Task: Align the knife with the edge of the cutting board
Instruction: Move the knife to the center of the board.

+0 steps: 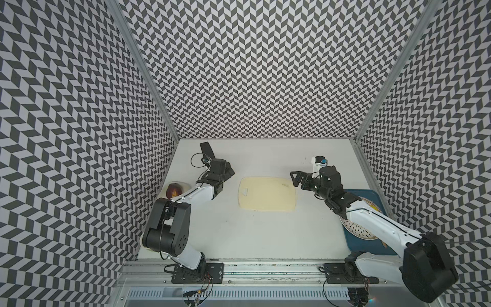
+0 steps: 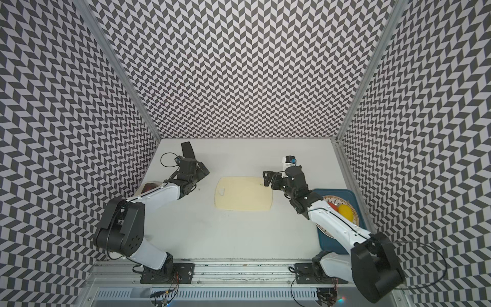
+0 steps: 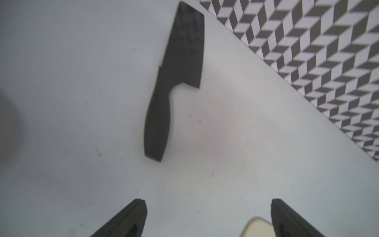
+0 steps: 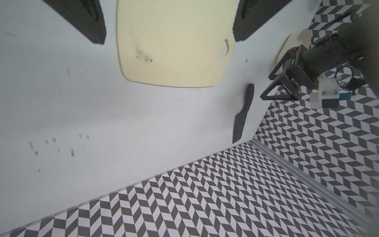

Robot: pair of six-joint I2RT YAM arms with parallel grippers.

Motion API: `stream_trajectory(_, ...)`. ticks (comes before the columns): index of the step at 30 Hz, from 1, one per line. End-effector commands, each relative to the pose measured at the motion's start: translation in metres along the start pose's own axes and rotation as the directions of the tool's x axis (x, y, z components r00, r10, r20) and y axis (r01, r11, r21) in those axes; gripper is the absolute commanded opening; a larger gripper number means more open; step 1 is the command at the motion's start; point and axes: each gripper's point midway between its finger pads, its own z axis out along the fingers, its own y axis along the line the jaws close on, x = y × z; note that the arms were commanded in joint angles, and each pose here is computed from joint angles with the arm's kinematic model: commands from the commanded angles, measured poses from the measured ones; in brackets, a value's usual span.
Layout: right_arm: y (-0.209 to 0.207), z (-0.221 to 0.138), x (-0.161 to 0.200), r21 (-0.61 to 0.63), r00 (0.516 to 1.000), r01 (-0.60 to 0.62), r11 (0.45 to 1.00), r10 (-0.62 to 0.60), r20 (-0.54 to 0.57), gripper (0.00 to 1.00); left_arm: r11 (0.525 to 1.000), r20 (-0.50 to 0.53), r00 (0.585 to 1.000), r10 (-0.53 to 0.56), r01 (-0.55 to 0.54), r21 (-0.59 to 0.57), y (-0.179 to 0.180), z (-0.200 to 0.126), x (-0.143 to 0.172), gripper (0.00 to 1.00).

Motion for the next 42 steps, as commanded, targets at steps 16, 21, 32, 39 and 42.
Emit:
stream_trajectory(16,0.013,-0.007,-0.005,-0.055,0.999,-0.025,0.998,0.026,0.02,1.0,0.945,-0.372,0.91,0.184,-0.267,-0.186,0.058,0.102,-0.039,0.58)
stream_trajectory(21,0.012,-0.007,-0.006,-0.048,0.999,-0.025,0.999,0.026,0.024,1.0,0.934,-0.393,0.89,0.231,-0.316,-0.165,0.058,0.113,-0.035,0.6)
stream_trajectory(32,0.006,-0.005,-0.005,-0.02,0.999,-0.031,0.999,0.032,0.024,1.0,0.903,-0.473,0.838,0.272,-0.392,-0.175,0.061,0.126,-0.018,0.39)
stream_trajectory(39,0.005,-0.009,-0.008,-0.012,0.999,-0.033,0.999,0.034,0.037,1.0,0.878,-0.507,0.807,0.304,-0.443,-0.18,0.057,0.11,0.013,0.36)
stream_trajectory(42,0.005,-0.012,-0.01,-0.01,0.998,-0.035,0.999,0.036,0.051,1.0,0.872,-0.514,0.795,0.321,-0.46,-0.166,0.051,0.096,0.029,0.34)
